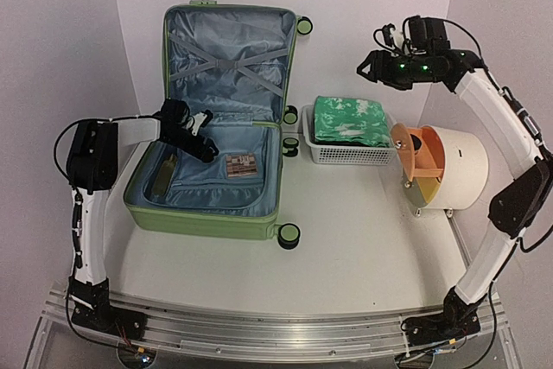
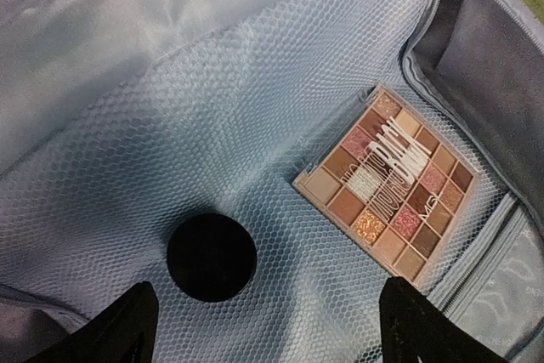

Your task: Open, take out, and arrange the luggage

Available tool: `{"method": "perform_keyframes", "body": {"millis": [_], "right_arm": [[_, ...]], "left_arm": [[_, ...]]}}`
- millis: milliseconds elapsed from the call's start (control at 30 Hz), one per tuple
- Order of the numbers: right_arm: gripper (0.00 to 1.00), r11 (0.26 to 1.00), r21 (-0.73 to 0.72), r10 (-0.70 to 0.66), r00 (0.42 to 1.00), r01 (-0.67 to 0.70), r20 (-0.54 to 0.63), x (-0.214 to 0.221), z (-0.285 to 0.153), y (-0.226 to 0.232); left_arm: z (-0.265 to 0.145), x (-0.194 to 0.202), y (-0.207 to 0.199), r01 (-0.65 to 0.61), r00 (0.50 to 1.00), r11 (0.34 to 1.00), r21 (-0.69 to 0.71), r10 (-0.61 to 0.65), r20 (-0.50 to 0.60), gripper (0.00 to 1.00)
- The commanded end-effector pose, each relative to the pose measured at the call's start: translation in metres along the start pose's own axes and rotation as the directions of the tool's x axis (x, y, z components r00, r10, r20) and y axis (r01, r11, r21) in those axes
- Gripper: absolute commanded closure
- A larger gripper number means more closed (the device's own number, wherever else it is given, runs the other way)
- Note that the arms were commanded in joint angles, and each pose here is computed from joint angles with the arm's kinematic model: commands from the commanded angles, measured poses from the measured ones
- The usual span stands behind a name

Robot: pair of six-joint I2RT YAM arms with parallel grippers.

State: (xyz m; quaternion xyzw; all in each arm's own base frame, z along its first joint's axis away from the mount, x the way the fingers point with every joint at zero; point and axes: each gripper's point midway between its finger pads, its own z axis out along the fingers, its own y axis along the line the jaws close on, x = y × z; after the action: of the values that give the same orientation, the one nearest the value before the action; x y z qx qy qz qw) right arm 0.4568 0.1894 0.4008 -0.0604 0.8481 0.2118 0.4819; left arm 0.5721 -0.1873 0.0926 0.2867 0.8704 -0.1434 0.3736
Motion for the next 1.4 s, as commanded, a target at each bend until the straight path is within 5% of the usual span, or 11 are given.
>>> {"method": "perform_keyframes", "body": {"millis": [0,333,533,833,967,1100,1367], "right_arm": [[0.37,0.997,-0.079,-0.007,0.995,0.015,0.103,-0.023,-0.011,0.03],[0.37,0.994,-0.108,-0.006,0.995,0.016,0.096,-0.015,-0.011,0.043],[0.37,0.995,-0.098,-0.011,0.993,0.023,0.119,-0.02,-0.016,0.042],[0.37,0.992,-0.121,-0.014,0.995,0.025,0.099,-0.015,-0.01,0.045],[0.36,0.992,-0.125,-0.006,0.997,0.016,0.08,-0.01,-0.005,0.045],[0.37,0.989,-0.146,0.01,0.999,-0.003,0.053,-0.002,0.0,0.047],[0.37,0.979,-0.196,0.062,0.998,-0.061,-0.005,0.012,0.009,0.057]], "left_arm": [[0.017,0.011,0.018,0.061,0.995,0.994,-0.093,-0.054,0.083,0.08],[0.054,0.021,0.037,0.084,0.994,0.987,-0.139,-0.072,0.086,0.13],[0.059,0.011,0.045,0.053,0.993,0.984,-0.171,-0.034,0.114,0.37],[0.061,0.01,0.031,0.001,0.991,0.995,-0.099,0.012,0.132,0.53],[0.057,0.003,0.029,-0.032,0.988,0.995,-0.091,0.045,0.145,0.76],[0.039,-0.002,0.023,-0.122,0.981,0.99,-0.073,0.131,0.143,0.99],[-0.036,-0.024,-0.035,-0.504,0.853,0.86,0.079,0.48,0.206,1.0]]}}
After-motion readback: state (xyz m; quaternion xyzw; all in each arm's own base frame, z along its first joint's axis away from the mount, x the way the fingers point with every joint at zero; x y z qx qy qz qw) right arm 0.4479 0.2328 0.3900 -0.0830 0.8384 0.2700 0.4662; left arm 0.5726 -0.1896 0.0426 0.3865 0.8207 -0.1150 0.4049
